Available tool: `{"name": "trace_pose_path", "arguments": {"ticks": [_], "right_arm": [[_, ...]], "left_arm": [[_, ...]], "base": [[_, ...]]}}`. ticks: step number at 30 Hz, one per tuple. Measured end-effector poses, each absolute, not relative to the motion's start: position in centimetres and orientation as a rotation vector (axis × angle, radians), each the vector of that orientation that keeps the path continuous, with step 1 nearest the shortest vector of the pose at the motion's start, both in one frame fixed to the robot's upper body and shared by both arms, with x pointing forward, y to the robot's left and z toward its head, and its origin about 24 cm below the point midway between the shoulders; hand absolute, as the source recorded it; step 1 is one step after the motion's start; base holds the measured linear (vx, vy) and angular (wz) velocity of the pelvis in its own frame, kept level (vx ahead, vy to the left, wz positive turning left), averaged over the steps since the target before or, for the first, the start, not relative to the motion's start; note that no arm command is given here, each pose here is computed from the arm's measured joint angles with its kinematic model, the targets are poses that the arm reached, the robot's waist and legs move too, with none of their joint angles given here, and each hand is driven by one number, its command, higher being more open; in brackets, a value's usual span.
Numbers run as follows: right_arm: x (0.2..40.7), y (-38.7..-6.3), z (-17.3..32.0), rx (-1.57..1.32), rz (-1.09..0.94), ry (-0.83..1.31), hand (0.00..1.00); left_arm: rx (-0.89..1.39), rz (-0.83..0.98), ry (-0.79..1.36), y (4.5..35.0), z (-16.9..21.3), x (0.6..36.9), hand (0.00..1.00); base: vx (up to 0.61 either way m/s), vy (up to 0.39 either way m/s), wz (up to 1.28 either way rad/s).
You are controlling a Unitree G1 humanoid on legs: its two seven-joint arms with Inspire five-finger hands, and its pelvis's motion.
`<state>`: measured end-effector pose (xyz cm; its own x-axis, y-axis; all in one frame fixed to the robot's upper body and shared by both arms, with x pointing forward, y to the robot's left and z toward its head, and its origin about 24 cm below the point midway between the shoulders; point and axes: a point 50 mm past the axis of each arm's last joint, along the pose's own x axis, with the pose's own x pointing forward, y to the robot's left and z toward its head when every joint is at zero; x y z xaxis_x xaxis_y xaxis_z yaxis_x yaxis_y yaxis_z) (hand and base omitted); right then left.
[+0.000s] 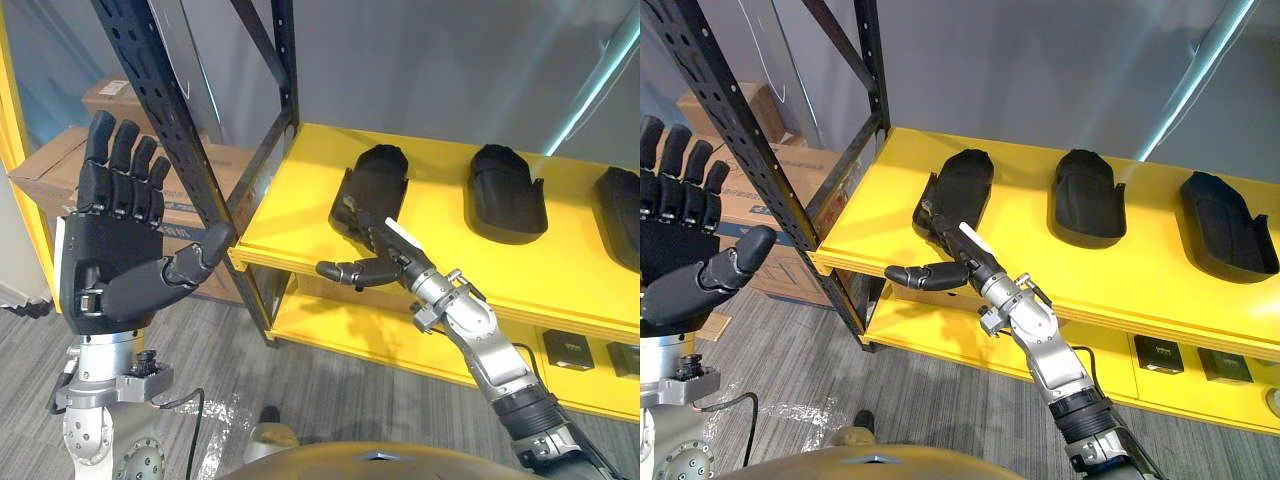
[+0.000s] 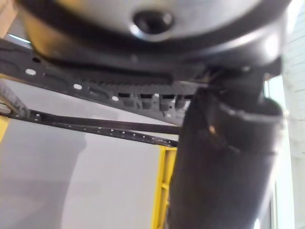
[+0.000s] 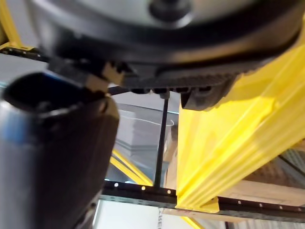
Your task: Walk over and take three plastic housings, then place them on the shelf
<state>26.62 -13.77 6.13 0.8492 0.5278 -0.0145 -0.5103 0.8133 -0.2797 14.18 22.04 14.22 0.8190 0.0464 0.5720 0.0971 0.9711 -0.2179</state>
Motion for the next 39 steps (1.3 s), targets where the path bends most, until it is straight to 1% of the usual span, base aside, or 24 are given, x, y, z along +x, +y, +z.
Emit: {"name": "trace_pose_path", "arguments": {"ticks": [9, 14, 22, 26, 39], "right_arm": [[27.8, -15.2, 5.7, -0.289, 0.452, -0.056, 1.00], [28.1, -15.7, 5.7, -0.364, 0.395, -0.068, 1.00], [28.8, -15.5, 5.9, -0.352, 0.359, -0.083, 1.00], [29.0, -15.4, 5.9, -0.352, 0.359, -0.084, 1.00], [29.6, -15.4, 5.8, -0.382, 0.327, -0.088, 1.00]], "left_arm": [[-0.270, -0.063, -0.599, 21.4, 13.7, 14.5, 1.00], [-0.292, -0.062, -0.594, 21.1, 13.6, 14.6, 1.00], [-0.302, -0.051, -0.587, 21.0, 13.4, 14.7, 1.00], [-0.312, -0.037, -0.554, 21.1, 12.6, 15.0, 1.00], [-0.334, -0.061, -0.541, 20.5, 12.4, 15.1, 1.00]], "base": [[-0.03, 0.008, 0.02], [-0.04, 0.012, 0.02], [-0.04, 0.007, 0.00], [-0.02, 0.004, 0.02], [-0.04, 0.008, 0.02]]}}
